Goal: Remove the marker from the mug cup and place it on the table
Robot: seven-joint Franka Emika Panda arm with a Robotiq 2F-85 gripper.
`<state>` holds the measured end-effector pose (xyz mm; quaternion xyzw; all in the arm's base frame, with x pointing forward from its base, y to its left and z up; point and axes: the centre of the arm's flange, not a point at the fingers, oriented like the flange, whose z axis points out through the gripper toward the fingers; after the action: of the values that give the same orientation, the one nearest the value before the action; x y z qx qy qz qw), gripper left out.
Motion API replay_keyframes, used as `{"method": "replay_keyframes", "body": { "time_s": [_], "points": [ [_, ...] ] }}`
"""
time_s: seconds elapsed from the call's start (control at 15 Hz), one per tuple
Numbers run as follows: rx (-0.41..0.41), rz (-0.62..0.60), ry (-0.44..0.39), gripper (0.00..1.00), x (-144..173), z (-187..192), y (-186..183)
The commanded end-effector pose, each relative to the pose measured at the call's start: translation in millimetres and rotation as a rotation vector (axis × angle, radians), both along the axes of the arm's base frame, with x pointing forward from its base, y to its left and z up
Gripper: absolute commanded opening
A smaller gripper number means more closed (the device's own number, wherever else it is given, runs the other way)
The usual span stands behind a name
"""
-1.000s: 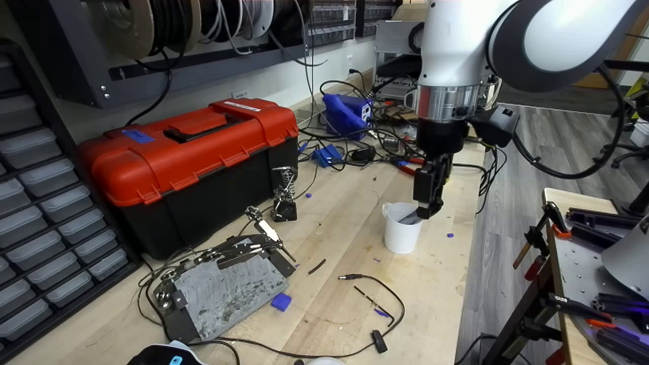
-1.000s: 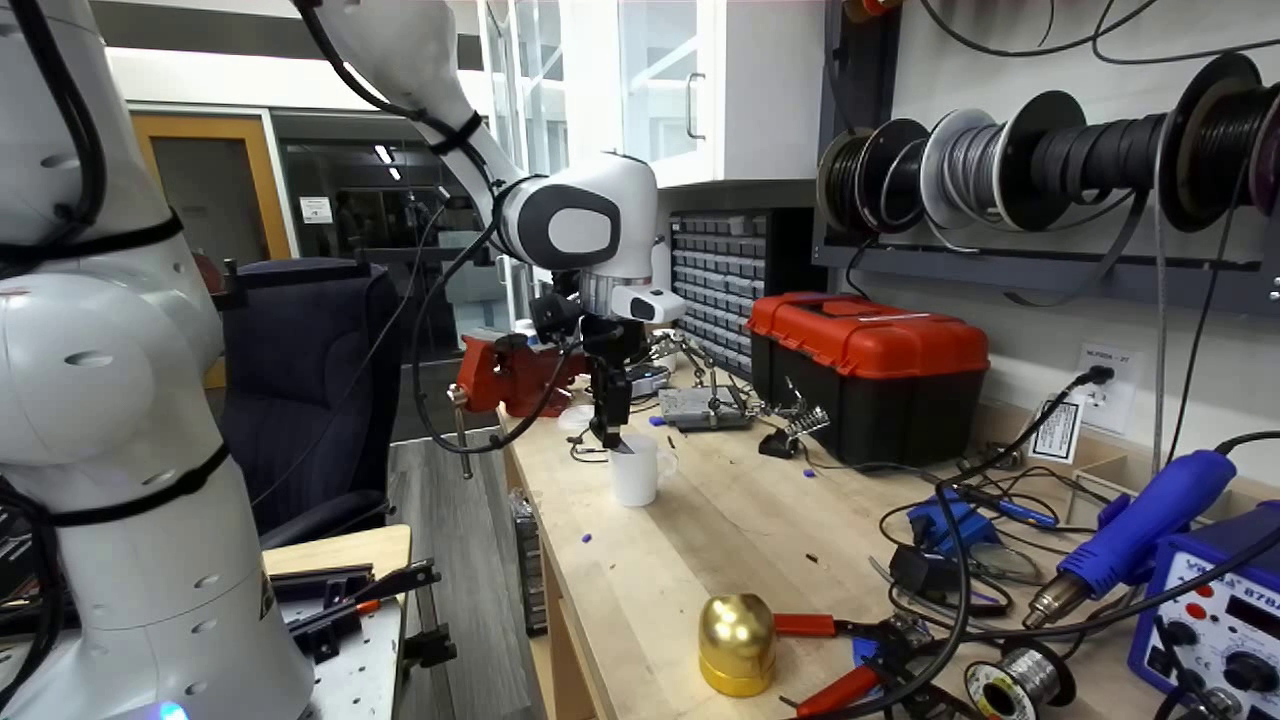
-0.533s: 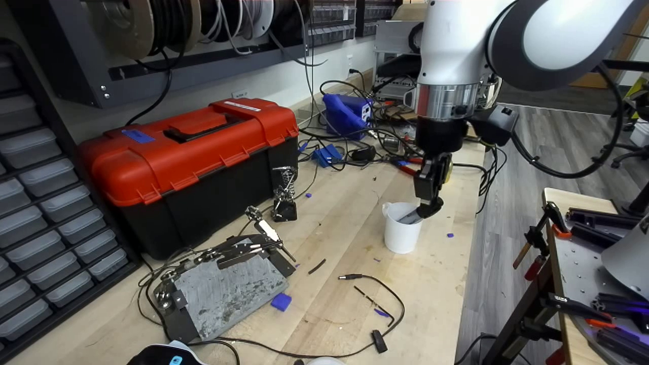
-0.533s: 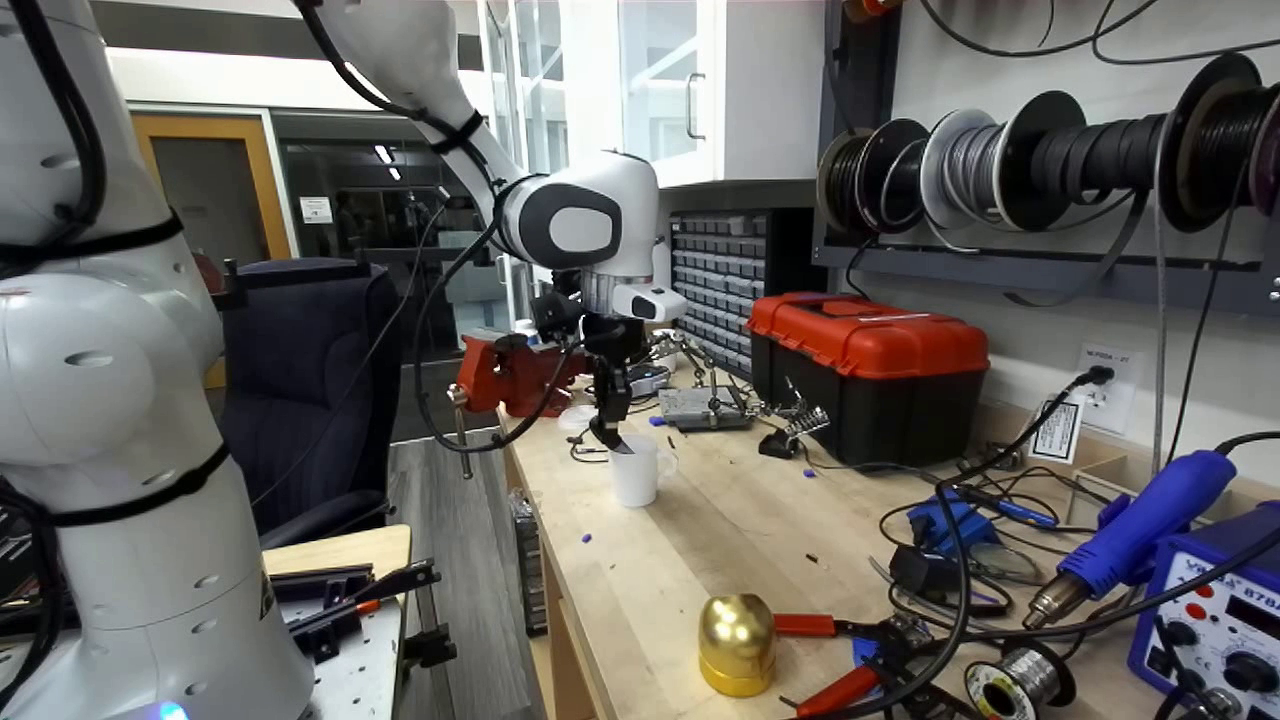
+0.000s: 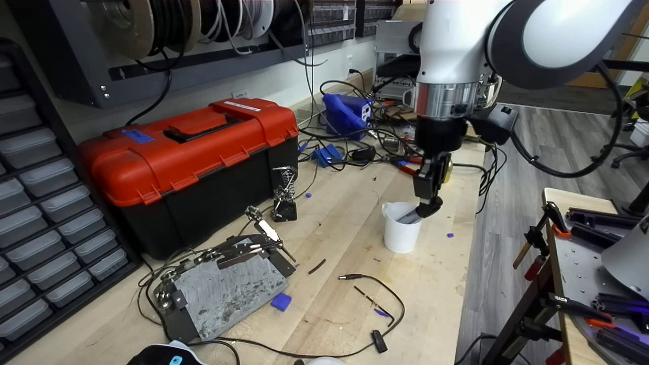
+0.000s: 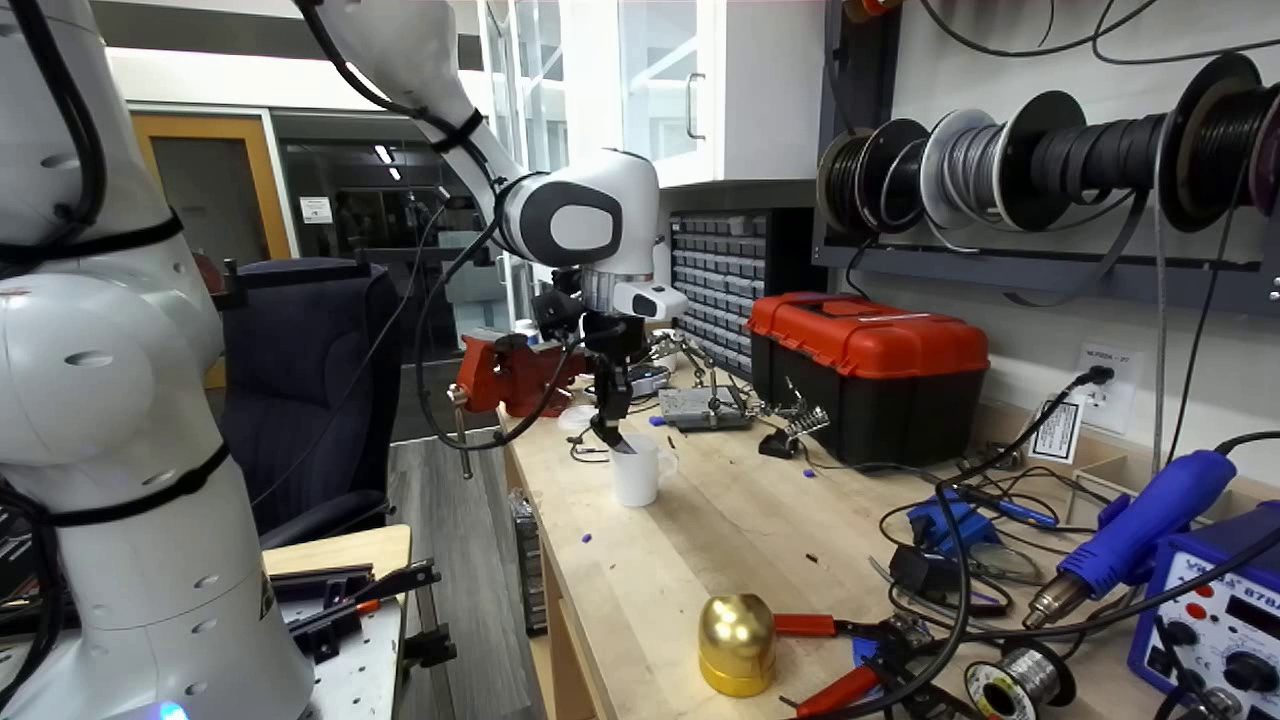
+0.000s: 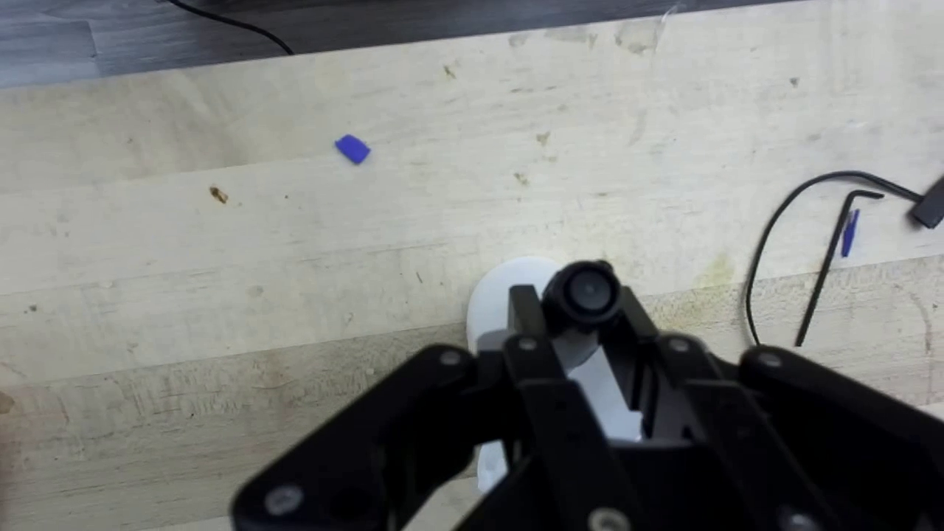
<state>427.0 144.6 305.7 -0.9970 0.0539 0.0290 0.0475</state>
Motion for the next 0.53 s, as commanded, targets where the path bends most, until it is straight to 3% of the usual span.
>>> {"method": "replay_keyframes", "body": {
  "time_s": [0.0, 0.47],
  "points": [
    [0.002, -0.004, 0.011, 0.06, 1, 20, 3],
    [-0.005, 0.001, 0.097, 0.06, 2, 57, 1]
  ]
}}
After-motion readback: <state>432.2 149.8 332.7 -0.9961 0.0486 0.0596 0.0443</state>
